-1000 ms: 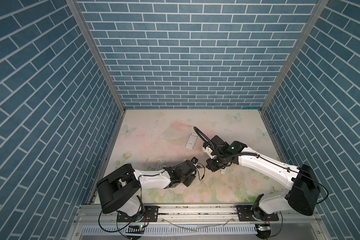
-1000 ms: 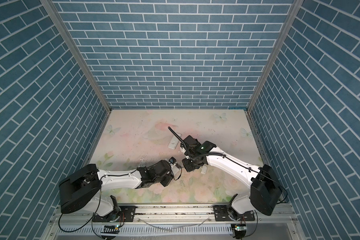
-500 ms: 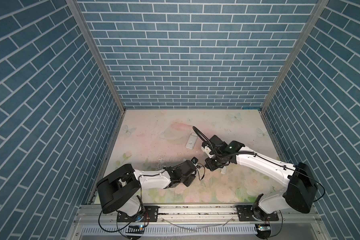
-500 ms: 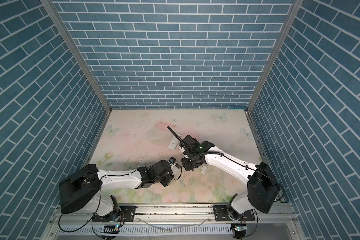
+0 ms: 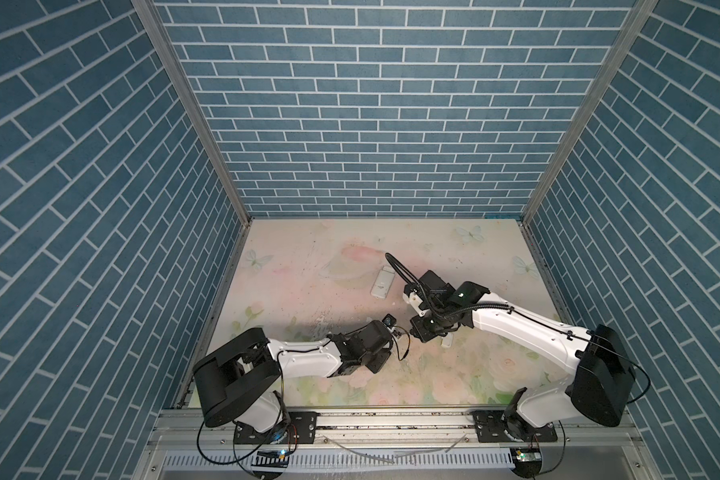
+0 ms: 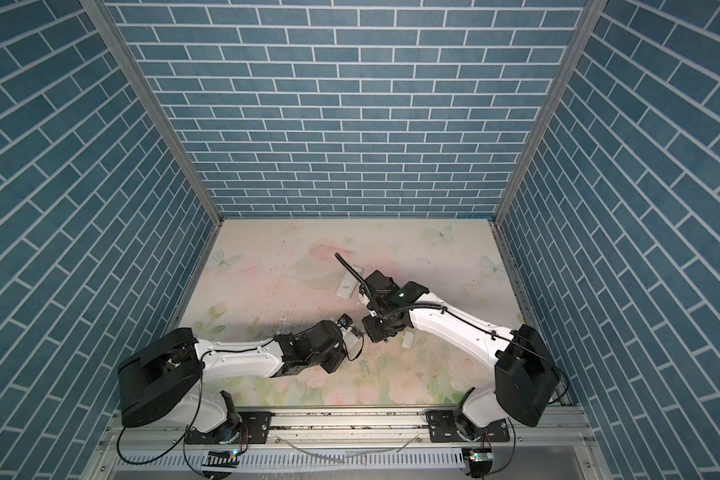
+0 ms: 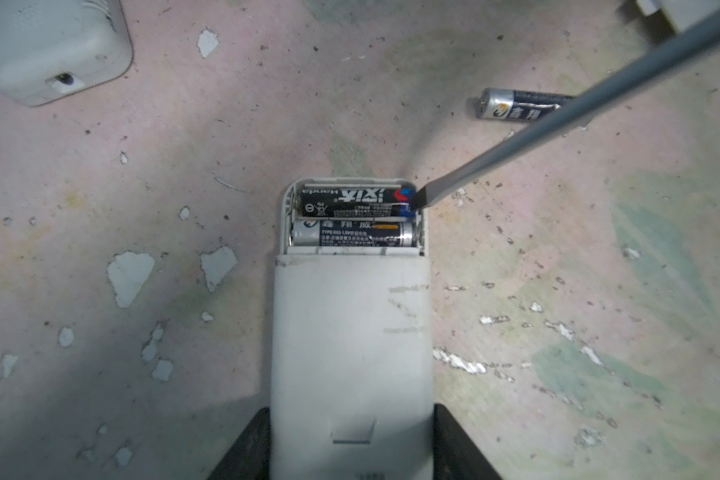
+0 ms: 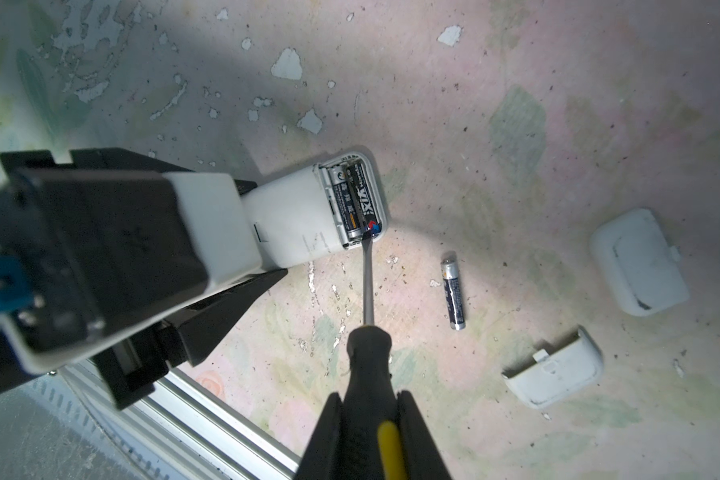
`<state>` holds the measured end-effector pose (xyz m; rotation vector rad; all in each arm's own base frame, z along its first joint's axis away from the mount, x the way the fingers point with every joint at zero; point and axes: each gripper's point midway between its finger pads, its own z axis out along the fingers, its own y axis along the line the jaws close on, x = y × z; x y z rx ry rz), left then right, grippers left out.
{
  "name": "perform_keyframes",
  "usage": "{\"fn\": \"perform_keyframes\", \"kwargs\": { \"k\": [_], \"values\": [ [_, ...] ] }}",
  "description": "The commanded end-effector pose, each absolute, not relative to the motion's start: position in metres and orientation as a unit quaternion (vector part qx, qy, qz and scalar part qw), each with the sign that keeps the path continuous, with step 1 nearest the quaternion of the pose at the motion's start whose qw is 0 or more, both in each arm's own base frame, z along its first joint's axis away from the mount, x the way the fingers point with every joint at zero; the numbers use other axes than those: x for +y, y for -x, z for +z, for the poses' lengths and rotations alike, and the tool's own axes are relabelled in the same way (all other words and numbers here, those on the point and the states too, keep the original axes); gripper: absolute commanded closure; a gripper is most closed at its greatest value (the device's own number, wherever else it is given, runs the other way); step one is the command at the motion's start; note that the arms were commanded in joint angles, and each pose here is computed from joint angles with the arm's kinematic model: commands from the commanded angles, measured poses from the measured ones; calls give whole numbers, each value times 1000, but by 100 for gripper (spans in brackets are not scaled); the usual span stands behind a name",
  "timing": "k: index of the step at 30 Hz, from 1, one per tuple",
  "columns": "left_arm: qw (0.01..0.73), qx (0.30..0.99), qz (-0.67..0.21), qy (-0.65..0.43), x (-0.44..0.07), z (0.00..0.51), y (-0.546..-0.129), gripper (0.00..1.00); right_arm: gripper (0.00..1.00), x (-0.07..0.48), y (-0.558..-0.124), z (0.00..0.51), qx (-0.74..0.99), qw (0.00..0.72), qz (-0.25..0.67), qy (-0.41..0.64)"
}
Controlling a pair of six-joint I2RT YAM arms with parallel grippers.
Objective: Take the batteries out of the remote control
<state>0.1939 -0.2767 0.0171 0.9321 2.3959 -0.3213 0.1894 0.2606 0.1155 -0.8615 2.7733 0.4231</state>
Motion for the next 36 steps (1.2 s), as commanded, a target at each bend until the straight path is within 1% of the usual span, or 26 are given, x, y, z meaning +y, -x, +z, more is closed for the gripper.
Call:
{"fn": "perform_keyframes", "kwargs": {
  "k": [1, 13, 30, 36],
  "values": [
    [186, 895, -114, -389, -264, -15, -157, 60, 100, 255, -185, 117, 944, 100, 141, 281],
    [185, 895, -113, -389, -264, -16, -157, 60, 100, 248, -182, 118, 946, 100, 135, 276],
    [184, 896, -113, -389, -263, -16, -156, 60, 100, 245, -181, 105, 950, 89, 132, 270],
    [186, 895, -114, -388, -264, -15, -157, 60, 100, 248, -183, 110, 948, 95, 137, 270]
  ]
}}
